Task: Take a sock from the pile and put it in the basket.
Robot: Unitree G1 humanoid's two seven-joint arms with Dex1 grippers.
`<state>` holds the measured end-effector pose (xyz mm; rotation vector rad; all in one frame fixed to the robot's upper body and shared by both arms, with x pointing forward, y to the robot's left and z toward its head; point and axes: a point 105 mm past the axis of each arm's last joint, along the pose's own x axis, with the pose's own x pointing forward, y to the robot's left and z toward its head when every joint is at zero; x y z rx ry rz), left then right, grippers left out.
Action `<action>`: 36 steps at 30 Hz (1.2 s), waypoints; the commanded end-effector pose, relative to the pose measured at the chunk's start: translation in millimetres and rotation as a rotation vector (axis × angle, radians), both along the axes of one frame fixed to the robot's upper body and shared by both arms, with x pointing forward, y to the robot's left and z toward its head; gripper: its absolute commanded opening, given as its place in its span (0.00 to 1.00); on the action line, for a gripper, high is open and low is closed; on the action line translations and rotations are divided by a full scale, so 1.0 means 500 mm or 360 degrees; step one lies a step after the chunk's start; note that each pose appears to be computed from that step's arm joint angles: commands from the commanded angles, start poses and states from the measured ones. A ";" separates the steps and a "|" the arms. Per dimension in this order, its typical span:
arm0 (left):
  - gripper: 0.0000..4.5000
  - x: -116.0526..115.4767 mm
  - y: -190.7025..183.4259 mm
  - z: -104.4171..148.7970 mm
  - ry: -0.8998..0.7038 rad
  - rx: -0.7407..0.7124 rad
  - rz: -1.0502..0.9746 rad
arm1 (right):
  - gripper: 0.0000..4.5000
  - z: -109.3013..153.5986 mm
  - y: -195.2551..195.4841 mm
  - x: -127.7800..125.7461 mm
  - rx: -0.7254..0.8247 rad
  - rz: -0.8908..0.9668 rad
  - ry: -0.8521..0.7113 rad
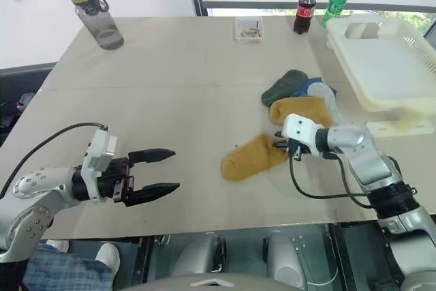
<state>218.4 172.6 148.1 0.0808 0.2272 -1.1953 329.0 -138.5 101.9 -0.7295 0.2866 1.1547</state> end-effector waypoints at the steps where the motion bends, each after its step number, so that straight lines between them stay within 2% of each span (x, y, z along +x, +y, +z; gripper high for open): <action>1: 1.00 -0.004 -0.003 0.011 -0.0055 0.0012 -0.0036 | 0.30 -0.027 -0.022 -0.009 -0.0132 0.0044 0.0172; 3: 1.00 -0.005 -0.002 0.010 -0.0060 0.0011 -0.0027 | 0.30 -0.039 -0.019 -0.027 -0.0119 0.0079 0.0294; 8: 1.00 -0.011 -0.002 0.006 -0.0062 0.0001 -0.0003 | 0.30 -0.053 0.027 -0.052 0.0119 -0.0031 0.0465; 9: 1.00 -0.012 -0.002 0.005 -0.0062 -0.0001 0.0001 | 0.18 -0.057 0.035 -0.064 0.0150 -0.0040 0.0507; 11: 1.00 -0.013 -0.003 0.004 -0.0063 -0.0006 0.0008 | 0.01 -0.065 0.048 -0.080 0.0207 -0.0104 0.0579; 16: 1.00 -0.014 -0.006 -0.001 -0.0059 -0.0015 0.0016 | 0.01 -0.079 0.076 -0.104 0.0350 -0.0291 0.0664; 25: 1.00 -0.010 -0.007 -0.004 -0.0050 -0.0018 0.0012 | 0.01 -0.081 0.127 -0.079 0.0591 -0.0633 0.0644; 31: 1.00 -0.006 -0.006 -0.002 -0.0054 -0.0014 0.0010 | 0.01 -0.087 0.139 -0.094 0.0551 -0.0564 0.0656; 36: 1.00 -0.003 -0.006 -0.004 -0.0052 -0.0013 0.0006 | 0.01 -0.093 0.109 -0.107 0.0377 -0.0382 0.0602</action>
